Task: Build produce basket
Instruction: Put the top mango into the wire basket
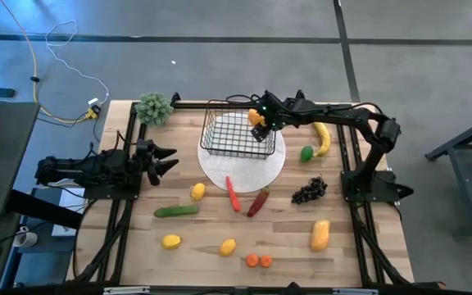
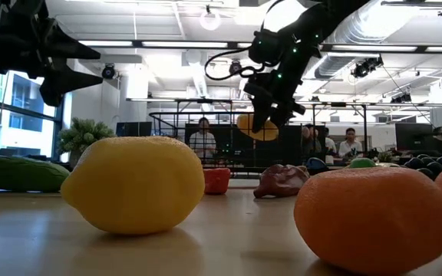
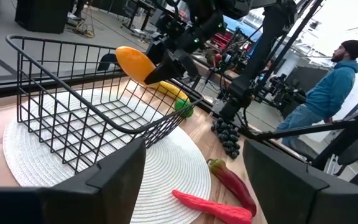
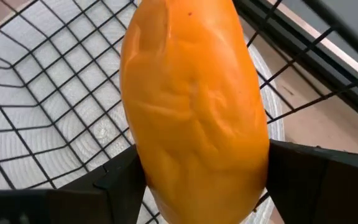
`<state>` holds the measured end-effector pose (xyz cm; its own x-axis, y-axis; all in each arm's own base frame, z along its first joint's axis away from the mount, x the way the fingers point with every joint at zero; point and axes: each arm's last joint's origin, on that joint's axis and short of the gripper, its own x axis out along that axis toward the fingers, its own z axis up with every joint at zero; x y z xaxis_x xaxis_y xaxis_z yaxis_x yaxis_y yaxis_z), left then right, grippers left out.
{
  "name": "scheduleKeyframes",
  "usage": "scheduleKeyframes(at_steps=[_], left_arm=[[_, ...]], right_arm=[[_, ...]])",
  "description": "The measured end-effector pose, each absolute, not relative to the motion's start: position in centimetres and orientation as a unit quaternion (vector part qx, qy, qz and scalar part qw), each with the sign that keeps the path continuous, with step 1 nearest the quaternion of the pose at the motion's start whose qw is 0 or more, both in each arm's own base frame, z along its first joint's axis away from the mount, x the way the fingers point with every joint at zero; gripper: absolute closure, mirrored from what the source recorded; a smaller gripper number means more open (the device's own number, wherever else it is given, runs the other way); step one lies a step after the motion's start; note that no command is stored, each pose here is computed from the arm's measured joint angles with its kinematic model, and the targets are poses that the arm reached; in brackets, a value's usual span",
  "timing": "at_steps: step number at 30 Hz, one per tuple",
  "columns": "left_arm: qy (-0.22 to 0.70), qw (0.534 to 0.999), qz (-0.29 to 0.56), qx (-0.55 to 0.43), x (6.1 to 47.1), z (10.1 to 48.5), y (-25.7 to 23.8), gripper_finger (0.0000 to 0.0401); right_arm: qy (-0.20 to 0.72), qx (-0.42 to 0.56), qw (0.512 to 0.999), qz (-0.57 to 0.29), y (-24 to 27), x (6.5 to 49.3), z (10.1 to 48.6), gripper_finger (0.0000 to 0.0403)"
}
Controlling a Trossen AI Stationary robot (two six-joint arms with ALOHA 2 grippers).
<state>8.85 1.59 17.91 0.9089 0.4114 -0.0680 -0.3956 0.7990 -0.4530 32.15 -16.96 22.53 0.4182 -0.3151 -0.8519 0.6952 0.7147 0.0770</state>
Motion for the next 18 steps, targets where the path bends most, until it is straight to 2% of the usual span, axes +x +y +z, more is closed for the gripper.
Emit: scheduleKeyframes(at_steps=[13, 18], left_arm=[[-0.017, 0.949, 0.213, -0.234, 8.85, 17.92, 1.59, 0.0141], [-0.017, 0.948, 0.213, -0.234, 8.85, 17.91, 1.6, 0.0141]], right_arm=[[0.435, 0.211, 0.825, -0.292, -16.95, 32.37, 22.64, 0.0145], [0.434, 0.224, 0.827, -0.277, -16.83, 32.42, 22.65, 0.013]])
